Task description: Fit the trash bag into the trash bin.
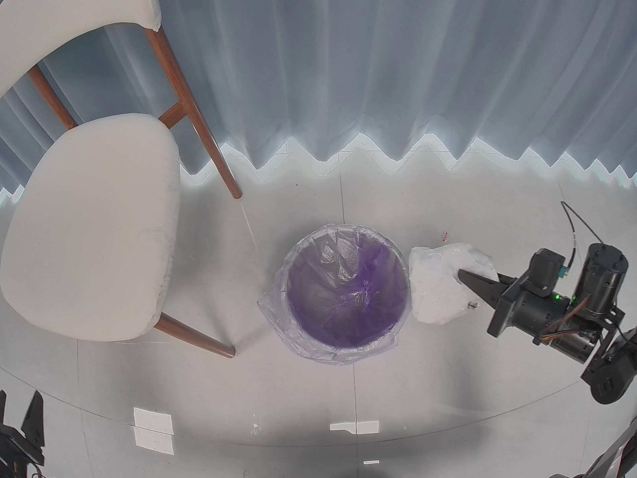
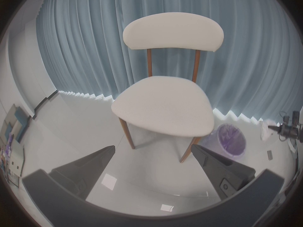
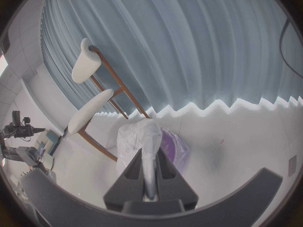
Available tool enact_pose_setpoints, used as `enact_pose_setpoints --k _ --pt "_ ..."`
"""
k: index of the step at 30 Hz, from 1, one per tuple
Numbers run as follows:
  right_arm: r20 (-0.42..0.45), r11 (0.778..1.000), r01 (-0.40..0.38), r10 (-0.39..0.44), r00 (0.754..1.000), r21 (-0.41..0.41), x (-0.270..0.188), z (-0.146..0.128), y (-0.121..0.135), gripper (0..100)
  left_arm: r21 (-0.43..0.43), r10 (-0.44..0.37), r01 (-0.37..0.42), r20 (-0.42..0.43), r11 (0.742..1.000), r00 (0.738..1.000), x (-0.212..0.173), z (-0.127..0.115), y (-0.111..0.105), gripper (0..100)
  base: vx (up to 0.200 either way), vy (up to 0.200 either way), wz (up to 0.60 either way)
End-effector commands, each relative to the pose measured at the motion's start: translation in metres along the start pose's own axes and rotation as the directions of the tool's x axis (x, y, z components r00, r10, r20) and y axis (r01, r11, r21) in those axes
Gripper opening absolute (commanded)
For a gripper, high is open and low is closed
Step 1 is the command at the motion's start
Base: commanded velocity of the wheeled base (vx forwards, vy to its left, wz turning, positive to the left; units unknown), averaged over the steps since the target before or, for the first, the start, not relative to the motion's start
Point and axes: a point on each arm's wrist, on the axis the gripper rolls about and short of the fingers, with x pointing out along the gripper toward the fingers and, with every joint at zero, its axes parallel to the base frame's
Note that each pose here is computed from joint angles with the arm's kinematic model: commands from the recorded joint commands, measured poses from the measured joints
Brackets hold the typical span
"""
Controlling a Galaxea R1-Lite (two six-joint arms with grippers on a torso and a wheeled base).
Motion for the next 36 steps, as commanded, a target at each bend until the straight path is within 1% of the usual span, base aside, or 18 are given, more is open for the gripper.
enact_pose_setpoints --k 1,2,3,5,6,8,12,13,18,19,25,27,30,36 --pt "-0.004 1.0 0.028 -0.028 1.0 -0.004 0.064 -0.03 -0.007 0 0.07 -0.016 0.012 0.044 0.997 0.999 0.0 -0.047 0.008 100 0.0 0.0 0.0" --pt "0.008 0.999 0.032 -0.032 0.999 -0.007 0.07 -0.029 -0.007 0 0.071 -0.022 0.017 0.063 0.997 0.998 0.002 -0.047 0.008 100 0.0 0.0 0.0" --pt "0.008 0.999 0.032 -0.032 0.999 -0.007 0.07 -0.029 -0.007 0 0.071 -0.022 0.017 0.063 0.997 0.998 0.002 -0.047 0.008 100 0.0 0.0 0.0" --pt "0.032 1.0 0.013 -0.013 0.999 -0.017 0.087 -0.028 -0.003 0 0.082 -0.123 0.115 0.096 0.99 0.988 0.006 -0.049 0.005 100 0.0 0.0 0.0" --pt "0.034 1.0 0.01 -0.009 0.999 -0.018 0.089 -0.028 -0.002 0 0.089 -0.143 0.135 0.098 0.987 0.985 0.007 -0.05 0.004 100 0.0 0.0 0.0" --pt "0.033 1.0 -0.013 0.014 0.999 -0.022 0.1 -0.031 0.003 0 0.153 -0.254 0.238 0.098 0.959 0.962 0.009 -0.052 0.002 100 0.0 0.0 0.0" --pt "0.006 0.999 -0.026 0.026 1.0 -0.021 0.111 -0.045 0.006 0 0.212 -0.367 0.348 0.057 0.913 0.928 0.009 -0.056 -0.001 100 0.0 0.0 0.0" --pt "0.006 0.999 -0.028 0.028 1.0 -0.023 0.114 -0.047 0.005 0 0.215 -0.372 0.353 0.053 0.911 0.927 0.009 -0.056 -0.001 100 0.0 0.0 0.0" --pt "0.043 0.999 -0.033 0.035 0.998 -0.035 0.134 -0.055 0.003 0 0.208 -0.362 0.344 0.051 0.916 0.931 0.009 -0.056 -0.001 100 0.0 0.0 0.0" --pt "0.043 0.999 -0.033 0.035 0.998 -0.035 0.134 -0.055 0.003 0 0.208 -0.362 0.344 0.051 0.916 0.931 0.009 -0.056 -0.001 100 0.0 0.0 0.0" --pt "0.016 0.999 -0.011 0.012 1.0 -0.038 0.147 -0.076 -0.003 0 0.198 -0.356 0.34 0.05 0.919 0.933 0.009 -0.057 0.0 100 0.0 0.0 0.0" --pt "0.023 0.999 -0.009 0.009 1.0 -0.039 0.15 -0.08 -0.004 0 0.198 -0.356 0.34 0.05 0.919 0.933 0.009 -0.057 0.0 100 0.0 0.0 0.0" --pt "0.021 0.999 -0.01 0.011 1.0 -0.04 0.154 -0.085 -0.004 0 0.197 -0.356 0.34 0.05 0.92 0.933 0.009 -0.057 0.0 100 0.0 0.0 0.0" --pt "0.033 0.999 -0.014 0.015 0.999 -0.043 0.162 -0.086 -0.004 0 0.197 -0.356 0.34 0.05 0.92 0.933 0.009 -0.057 0.0 100 0.0 0.0 0.0"
